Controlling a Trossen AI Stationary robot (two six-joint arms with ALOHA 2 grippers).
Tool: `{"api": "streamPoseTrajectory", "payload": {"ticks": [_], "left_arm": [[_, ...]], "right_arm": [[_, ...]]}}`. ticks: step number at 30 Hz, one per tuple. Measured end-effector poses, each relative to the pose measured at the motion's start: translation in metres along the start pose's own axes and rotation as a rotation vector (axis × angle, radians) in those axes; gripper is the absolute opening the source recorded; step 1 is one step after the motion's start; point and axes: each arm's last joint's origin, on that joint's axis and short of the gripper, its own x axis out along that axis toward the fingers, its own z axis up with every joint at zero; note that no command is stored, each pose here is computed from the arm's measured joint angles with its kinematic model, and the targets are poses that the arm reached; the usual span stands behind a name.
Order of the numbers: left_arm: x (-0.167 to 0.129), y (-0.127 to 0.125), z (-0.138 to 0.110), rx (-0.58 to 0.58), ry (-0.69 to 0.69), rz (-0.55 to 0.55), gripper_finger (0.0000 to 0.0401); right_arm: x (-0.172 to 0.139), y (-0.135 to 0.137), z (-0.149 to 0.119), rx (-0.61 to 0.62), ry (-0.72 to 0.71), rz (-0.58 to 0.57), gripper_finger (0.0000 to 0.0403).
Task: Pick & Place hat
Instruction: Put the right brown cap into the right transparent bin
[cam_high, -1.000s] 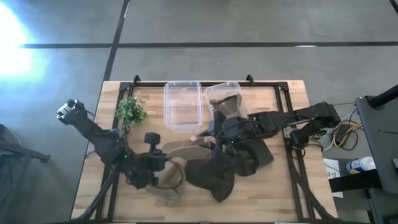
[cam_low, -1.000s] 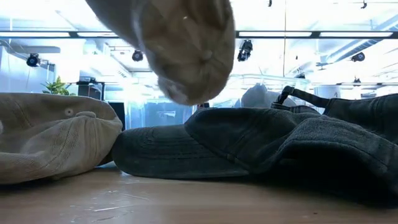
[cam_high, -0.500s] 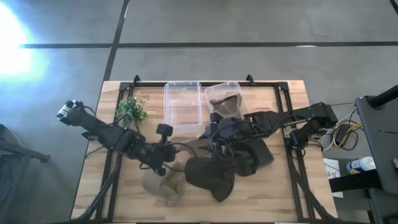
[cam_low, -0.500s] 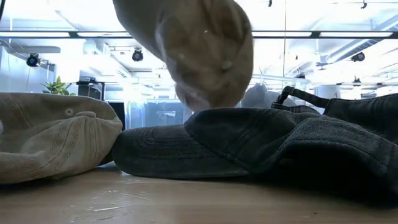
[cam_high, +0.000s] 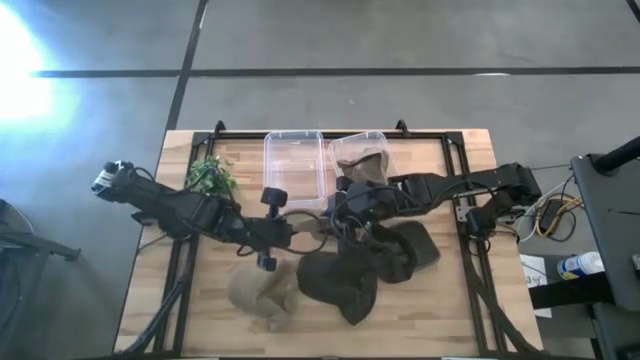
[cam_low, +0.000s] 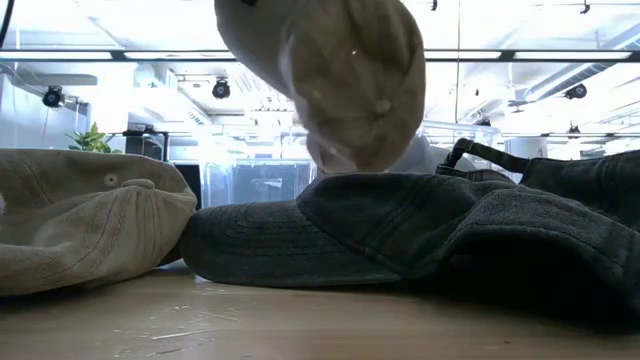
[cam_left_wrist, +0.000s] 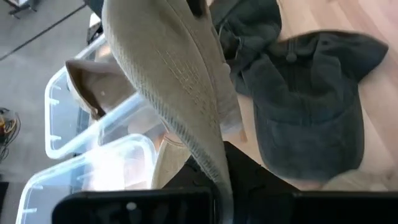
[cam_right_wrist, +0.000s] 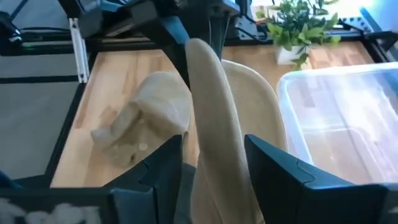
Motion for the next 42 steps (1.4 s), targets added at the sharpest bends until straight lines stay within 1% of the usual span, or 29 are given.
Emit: {"api": "streamPoseTrajectory", "payload": {"ticks": [2, 4, 6, 10, 12, 16, 20, 23, 28, 30, 32, 36, 40, 42], "left_arm": [[0.001, 0.002, 0.002, -0.008, -0.025, -0.003, 0.001], [0.001, 0.002, 0.003, 0.0, -0.035, -0.001, 0.0013], [0.001, 0.002, 0.003, 0.002, -0.033, 0.004, 0.0021], [0.001, 0.004, 0.004, -0.026, -0.036, 0.038, 0.0045], [0.001, 0.004, 0.003, -0.043, -0.034, 0.049, 0.006], [-0.004, 0.008, 0.0, -0.118, -0.011, 0.125, 0.0096], [-0.016, 0.011, -0.009, -0.209, 0.031, 0.229, 0.0134], [-0.031, 0.012, -0.017, -0.289, 0.045, 0.266, 0.0158], [-0.056, 0.015, -0.027, -0.477, 0.016, 0.258, 0.0175], [-0.062, 0.014, -0.029, -0.527, -0.002, 0.25, 0.0176], [-0.065, 0.012, -0.032, -0.561, -0.018, 0.25, 0.0177], [-0.064, 0.01, -0.036, -0.595, -0.018, 0.26, 0.0177], [-0.054, 0.003, -0.044, -0.612, 0.015, 0.268, 0.0177], [-0.049, 0.0, -0.05, -0.63, 0.038, 0.254, 0.0177]], "right_arm": [[0.0, -0.003, 0.0, 0.033, 0.001, -0.001, 0.0158], [0.0, -0.007, 0.0, 0.065, 0.01, -0.009, 0.0141], [0.001, -0.011, 0.0, 0.082, 0.021, -0.004, 0.0113], [0.001, -0.012, 0.0, 0.093, 0.026, 0.006, 0.0034], [0.001, -0.012, 0.0, 0.085, 0.027, 0.006, 0.0019], [0.0, -0.013, -0.001, 0.093, 0.023, -0.039, 0.0015], [-0.009, -0.016, 0.0, 0.084, 0.003, -0.161, 0.0014], [-0.025, -0.021, 0.004, 0.083, -0.056, -0.314, 0.0014], [-0.054, -0.035, 0.003, 0.118, -0.123, -0.672, 0.0014], [-0.065, -0.043, 0.003, 0.123, -0.127, -0.749, 0.0014], [-0.069, -0.053, 0.001, 0.154, -0.105, -0.775, 0.0014], [-0.061, -0.077, -0.004, 0.299, -0.057, -0.692, 0.0014], [-0.049, -0.102, -0.009, 0.422, -0.043, -0.684, 0.0013], [-0.046, -0.115, -0.012, 0.502, -0.048, -0.693, 0.0013]]}}
